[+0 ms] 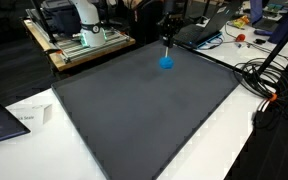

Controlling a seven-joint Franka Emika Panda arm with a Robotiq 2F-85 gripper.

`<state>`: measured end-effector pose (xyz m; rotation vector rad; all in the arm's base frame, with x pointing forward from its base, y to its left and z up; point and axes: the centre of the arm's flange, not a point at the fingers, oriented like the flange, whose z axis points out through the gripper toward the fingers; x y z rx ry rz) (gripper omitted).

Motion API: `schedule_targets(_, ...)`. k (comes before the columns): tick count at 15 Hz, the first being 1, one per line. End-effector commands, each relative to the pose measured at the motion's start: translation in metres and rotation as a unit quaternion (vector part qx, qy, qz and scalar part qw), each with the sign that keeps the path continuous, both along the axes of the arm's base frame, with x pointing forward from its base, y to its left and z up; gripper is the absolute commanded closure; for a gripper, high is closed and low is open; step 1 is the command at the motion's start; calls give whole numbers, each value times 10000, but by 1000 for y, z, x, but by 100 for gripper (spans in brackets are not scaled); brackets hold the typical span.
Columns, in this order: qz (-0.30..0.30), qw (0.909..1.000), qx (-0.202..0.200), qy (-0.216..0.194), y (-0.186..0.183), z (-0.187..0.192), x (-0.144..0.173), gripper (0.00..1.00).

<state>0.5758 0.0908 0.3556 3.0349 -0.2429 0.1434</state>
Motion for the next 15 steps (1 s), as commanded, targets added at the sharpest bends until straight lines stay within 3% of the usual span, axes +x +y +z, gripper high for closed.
schedule_targets(1,-342,9990,-274,108,-6,-2,-7,97)
schedule_targets(3,517,9971,548,138,-8,5,-17,97)
schedule_targets(4,-402,9985,-368,106,-12,-8,-6,97)
schedule_targets(5,-49,9997,-16,226,-7,-4,-11,97)
schedule_targets(7,-645,9959,-616,128,-15,-12,-7,97)
schedule_targets(8,16,9997,10,238,-11,-6,-15,97)
schedule_targets(9,-788,9936,-795,155,-13,-16,-10,97)
schedule_targets(10,-16,9997,-18,259,-12,-9,-17,97)
schedule_targets(11,-560,9964,-566,278,-12,-16,-13,97)
schedule_targets(12,-233,9989,-222,352,-11,-14,-17,97)
schedule_targets(14,-732,9942,-698,374,-12,-20,-14,97)
schedule_targets(15,-366,9980,-272,438,-10,-17,-20,97)
